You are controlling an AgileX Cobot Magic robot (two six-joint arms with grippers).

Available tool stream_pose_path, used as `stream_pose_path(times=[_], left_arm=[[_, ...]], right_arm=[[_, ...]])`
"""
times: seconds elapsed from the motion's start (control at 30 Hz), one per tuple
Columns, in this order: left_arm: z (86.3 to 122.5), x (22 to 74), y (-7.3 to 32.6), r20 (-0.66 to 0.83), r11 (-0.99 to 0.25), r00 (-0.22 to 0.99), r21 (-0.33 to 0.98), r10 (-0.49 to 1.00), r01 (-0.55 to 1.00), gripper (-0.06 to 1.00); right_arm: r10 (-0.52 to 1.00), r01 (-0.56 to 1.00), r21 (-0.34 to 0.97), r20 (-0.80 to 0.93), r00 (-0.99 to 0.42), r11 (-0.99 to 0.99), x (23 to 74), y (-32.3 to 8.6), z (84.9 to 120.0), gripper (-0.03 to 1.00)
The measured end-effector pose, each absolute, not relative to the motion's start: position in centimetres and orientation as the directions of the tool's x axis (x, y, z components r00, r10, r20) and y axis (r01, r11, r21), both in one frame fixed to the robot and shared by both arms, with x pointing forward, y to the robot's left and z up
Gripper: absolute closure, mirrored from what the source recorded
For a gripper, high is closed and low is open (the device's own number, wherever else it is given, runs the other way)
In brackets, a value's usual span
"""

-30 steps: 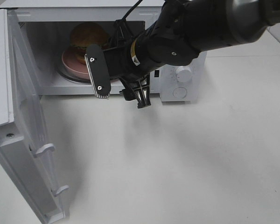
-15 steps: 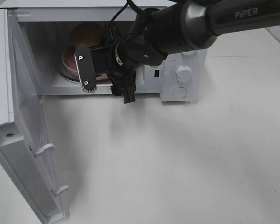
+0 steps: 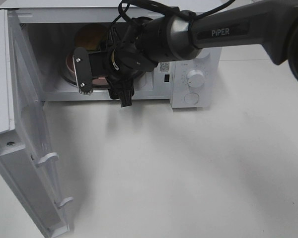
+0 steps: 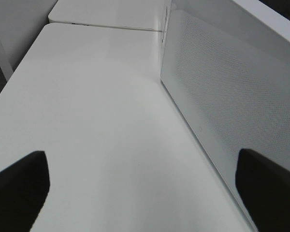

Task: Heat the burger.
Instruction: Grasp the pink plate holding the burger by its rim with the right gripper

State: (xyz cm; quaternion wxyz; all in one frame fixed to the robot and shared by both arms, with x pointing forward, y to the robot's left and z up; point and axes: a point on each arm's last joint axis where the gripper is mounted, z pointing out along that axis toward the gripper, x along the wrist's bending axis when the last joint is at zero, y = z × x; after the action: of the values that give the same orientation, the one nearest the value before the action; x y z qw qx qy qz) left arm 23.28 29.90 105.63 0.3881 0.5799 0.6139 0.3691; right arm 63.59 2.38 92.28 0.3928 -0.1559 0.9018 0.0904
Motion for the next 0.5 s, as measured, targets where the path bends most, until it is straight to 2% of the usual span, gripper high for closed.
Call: stream_pose_path(times=[0.33, 0.5], left_arm=[[105.6, 23.3, 29.9, -0.048, 0.055, -0.026, 0.903, 0.998, 0.426, -0.05], [105.6, 23.3, 29.9, -0.048, 0.055, -0.026, 0.903, 0.998, 0.426, -0.05]], right_arm=[[-0.204, -0.348, 0.044, -0.738, -0.643, 0.936, 64.5, 3.1, 91.0, 0.21], [-0.181, -0.335, 0.062, -0.741, -0.647, 0.94, 65.1, 3.1, 90.8, 0.26]])
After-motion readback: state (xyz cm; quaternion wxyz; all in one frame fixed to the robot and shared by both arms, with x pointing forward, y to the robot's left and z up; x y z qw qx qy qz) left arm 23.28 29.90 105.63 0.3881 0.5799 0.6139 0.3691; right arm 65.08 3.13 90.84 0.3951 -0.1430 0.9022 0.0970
